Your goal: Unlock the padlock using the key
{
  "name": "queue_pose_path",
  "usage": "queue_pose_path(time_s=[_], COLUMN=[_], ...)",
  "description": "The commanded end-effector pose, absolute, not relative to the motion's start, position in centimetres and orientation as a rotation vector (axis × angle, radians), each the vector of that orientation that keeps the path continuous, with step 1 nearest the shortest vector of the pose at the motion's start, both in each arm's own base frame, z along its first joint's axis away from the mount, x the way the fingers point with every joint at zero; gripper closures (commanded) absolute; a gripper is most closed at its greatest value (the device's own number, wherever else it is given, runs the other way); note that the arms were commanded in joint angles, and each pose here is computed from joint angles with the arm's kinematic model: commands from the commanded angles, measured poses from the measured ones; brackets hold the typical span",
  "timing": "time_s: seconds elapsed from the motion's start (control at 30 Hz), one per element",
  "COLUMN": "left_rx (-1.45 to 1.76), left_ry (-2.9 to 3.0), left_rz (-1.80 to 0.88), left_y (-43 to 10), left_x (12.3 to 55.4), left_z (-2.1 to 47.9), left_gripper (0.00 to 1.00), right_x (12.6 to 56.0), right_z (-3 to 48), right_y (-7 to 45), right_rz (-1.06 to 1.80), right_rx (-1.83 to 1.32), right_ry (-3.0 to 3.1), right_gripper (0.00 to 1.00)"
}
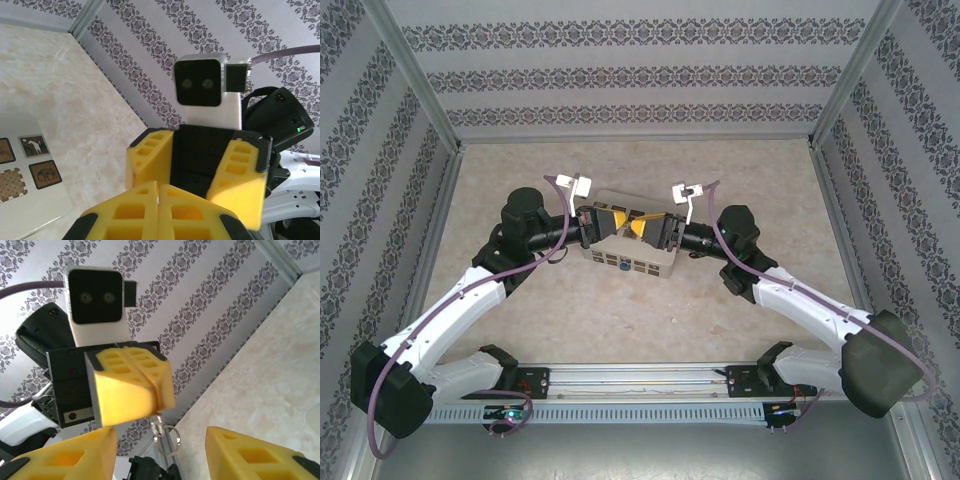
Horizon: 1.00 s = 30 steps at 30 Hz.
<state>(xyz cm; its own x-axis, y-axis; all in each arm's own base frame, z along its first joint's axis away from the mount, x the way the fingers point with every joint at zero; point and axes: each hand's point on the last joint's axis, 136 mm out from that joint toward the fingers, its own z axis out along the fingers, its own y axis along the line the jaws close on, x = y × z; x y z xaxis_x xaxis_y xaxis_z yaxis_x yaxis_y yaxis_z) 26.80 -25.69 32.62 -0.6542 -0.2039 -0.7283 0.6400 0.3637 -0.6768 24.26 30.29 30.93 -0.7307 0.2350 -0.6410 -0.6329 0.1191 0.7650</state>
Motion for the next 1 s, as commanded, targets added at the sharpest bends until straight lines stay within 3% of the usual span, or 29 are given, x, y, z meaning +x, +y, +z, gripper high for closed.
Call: queue_pose_path(time_s=[0.0,0.4,0.7,0.97], left_rx=[0.43,0.441,0.451,0.451], left_ry=[1.739,1.742,1.745,1.749], left_rz=[-1.387,-1.384,-1.384,-1.38], left_y=[-25.7,-25.7,-25.7,-25.6], left_x=[26.8,26.6,26.4,26.4], left_z=[35.4,35.2,35.1,34.9], left_gripper=[1.0,1.0,1.0,1.0], right_x=[23.4,23.5,23.9,23.9], right_z=[32.8,33.2,33.5,33.3], right_y=[31.2,32.2,31.5,31.5], right_rz=[1.741,1.75,1.73,1.732], right_rx=[-0.464,-0.482,-0.462,-0.465], right_ry=[1.677,1.67,1.66,1.671], right_gripper=[0.53,0.64,0.63,0.8])
